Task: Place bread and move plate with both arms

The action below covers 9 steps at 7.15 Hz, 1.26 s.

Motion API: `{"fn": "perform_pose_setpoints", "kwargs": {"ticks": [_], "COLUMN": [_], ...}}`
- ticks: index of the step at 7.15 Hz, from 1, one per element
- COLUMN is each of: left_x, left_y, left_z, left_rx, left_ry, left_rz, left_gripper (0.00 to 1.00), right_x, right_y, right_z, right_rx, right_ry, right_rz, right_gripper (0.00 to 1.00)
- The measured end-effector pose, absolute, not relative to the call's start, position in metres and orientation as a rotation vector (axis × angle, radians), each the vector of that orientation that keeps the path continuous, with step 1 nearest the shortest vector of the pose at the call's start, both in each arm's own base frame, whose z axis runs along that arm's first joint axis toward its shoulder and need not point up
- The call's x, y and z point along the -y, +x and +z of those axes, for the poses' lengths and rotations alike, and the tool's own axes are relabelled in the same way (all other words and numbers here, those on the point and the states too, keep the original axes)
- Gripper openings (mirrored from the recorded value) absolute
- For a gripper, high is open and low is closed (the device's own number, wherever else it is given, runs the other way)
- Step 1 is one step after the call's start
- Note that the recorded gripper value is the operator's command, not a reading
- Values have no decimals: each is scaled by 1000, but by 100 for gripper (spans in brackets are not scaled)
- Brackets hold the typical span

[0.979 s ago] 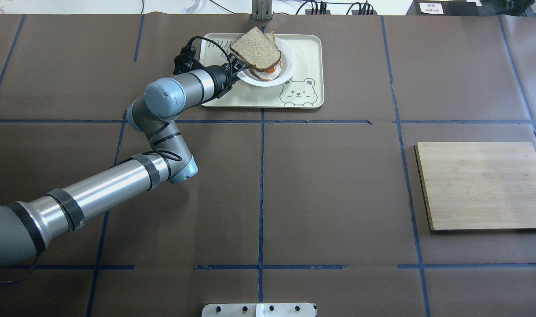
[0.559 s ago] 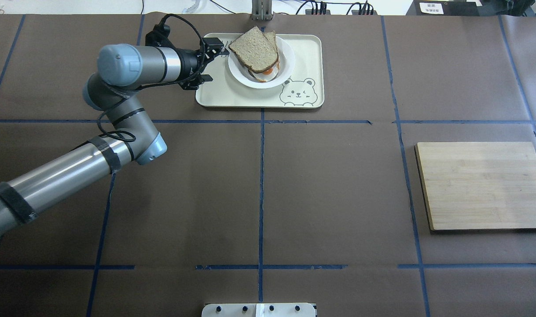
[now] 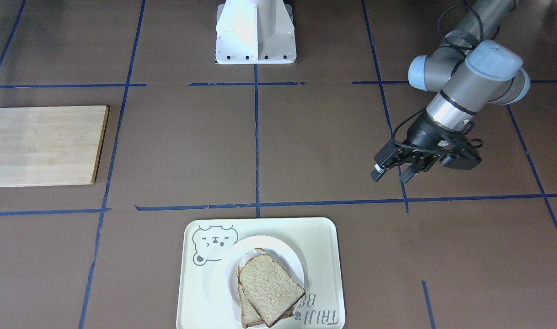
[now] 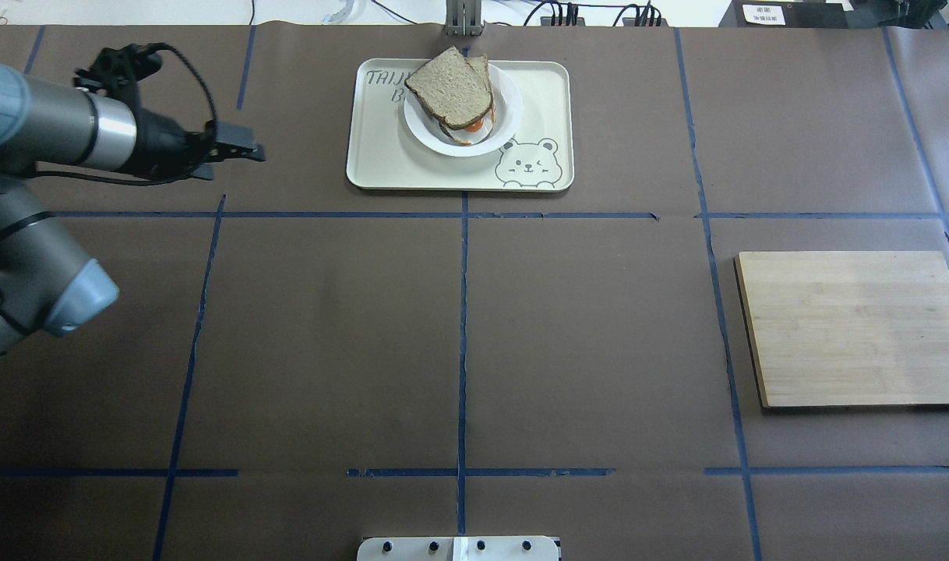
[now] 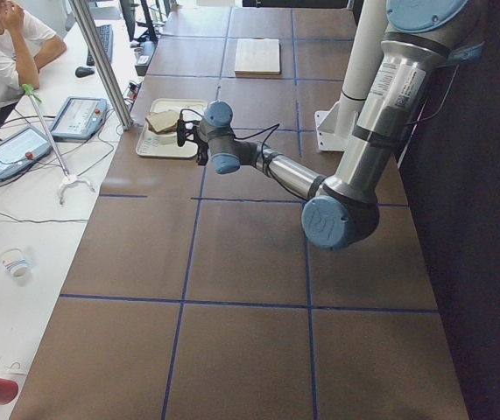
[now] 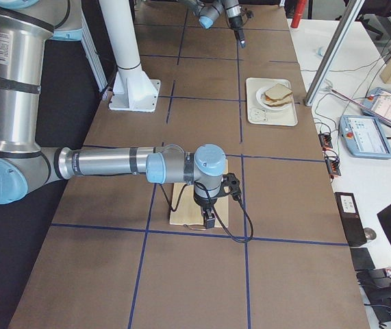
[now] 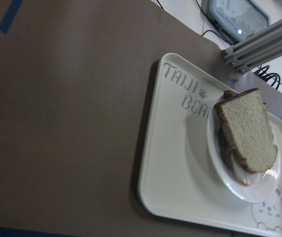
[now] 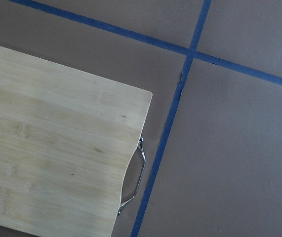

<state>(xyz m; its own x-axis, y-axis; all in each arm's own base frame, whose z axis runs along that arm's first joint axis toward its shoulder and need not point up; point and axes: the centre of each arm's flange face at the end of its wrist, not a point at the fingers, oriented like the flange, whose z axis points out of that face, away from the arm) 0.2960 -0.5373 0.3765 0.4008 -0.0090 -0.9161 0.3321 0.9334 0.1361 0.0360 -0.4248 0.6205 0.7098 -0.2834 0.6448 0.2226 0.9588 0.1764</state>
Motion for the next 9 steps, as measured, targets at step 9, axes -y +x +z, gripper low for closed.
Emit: {"fn": "perform_pose_setpoints", "kwargs": {"ticks": [9], "left_x": [431], "left_y": [-59], "left_z": [629], "left_rx": [-774], "left_ry": [102], "left_rz": [207], "left_gripper": [100], "right_x": [423], "right_y": [36], "right_z": [624], "right_rx": [730], "right_ry": [80], "right_rz": [-276], "right_gripper": [100]}}
